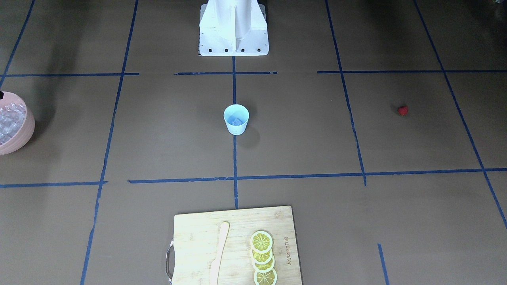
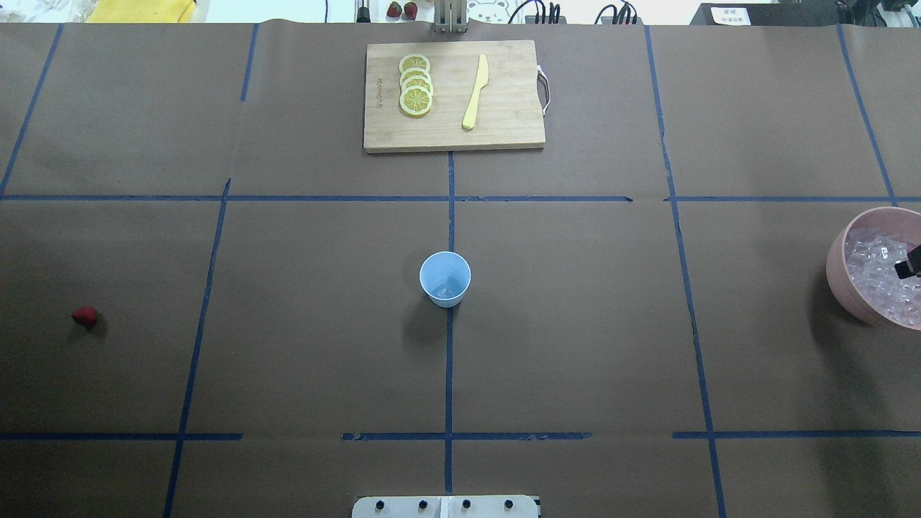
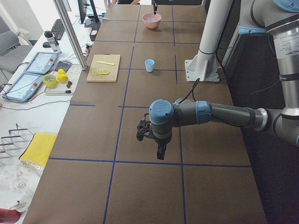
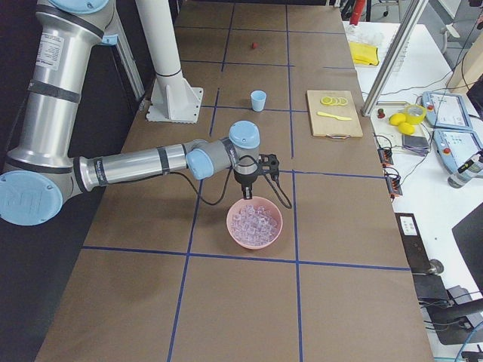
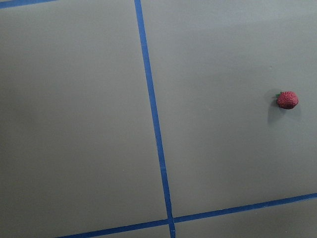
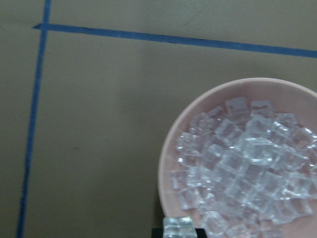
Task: Put ice and strawberries in cup
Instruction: 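Grasp another ice cube from the pink bowl with the right gripper, then move the ice cube over the blue cup and open the right gripper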
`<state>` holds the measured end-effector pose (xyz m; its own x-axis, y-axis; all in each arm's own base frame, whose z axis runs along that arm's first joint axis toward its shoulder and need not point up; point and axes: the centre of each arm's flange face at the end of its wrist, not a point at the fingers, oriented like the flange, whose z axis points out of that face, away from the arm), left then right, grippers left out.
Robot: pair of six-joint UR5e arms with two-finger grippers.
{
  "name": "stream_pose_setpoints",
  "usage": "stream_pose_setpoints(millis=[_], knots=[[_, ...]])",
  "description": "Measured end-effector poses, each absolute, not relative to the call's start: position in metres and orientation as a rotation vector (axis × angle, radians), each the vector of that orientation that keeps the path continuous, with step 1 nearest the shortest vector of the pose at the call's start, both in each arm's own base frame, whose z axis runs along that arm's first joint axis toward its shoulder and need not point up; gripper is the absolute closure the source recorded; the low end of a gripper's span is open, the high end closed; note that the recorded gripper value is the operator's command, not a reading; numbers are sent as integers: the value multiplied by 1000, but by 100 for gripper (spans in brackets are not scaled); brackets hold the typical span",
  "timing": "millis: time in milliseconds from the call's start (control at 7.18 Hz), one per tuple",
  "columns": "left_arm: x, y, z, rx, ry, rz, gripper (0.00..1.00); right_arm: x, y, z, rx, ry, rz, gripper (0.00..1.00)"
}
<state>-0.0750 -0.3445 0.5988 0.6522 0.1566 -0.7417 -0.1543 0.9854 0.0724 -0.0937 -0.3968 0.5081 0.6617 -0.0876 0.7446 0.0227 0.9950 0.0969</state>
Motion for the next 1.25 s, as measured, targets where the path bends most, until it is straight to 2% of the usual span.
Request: stream_pose_setpoints(millis=[418,975,1254], knots=[[-75,-345,598,7,841,178,0,-189,-415,390,-3,-996,98,100],[-75,-345,598,8,841,180,0,-407,-406,224,-102,-1078,307,98],[-75,-345,598,7,842,179,0,-487,-410,177,-97,-1064,394,97]])
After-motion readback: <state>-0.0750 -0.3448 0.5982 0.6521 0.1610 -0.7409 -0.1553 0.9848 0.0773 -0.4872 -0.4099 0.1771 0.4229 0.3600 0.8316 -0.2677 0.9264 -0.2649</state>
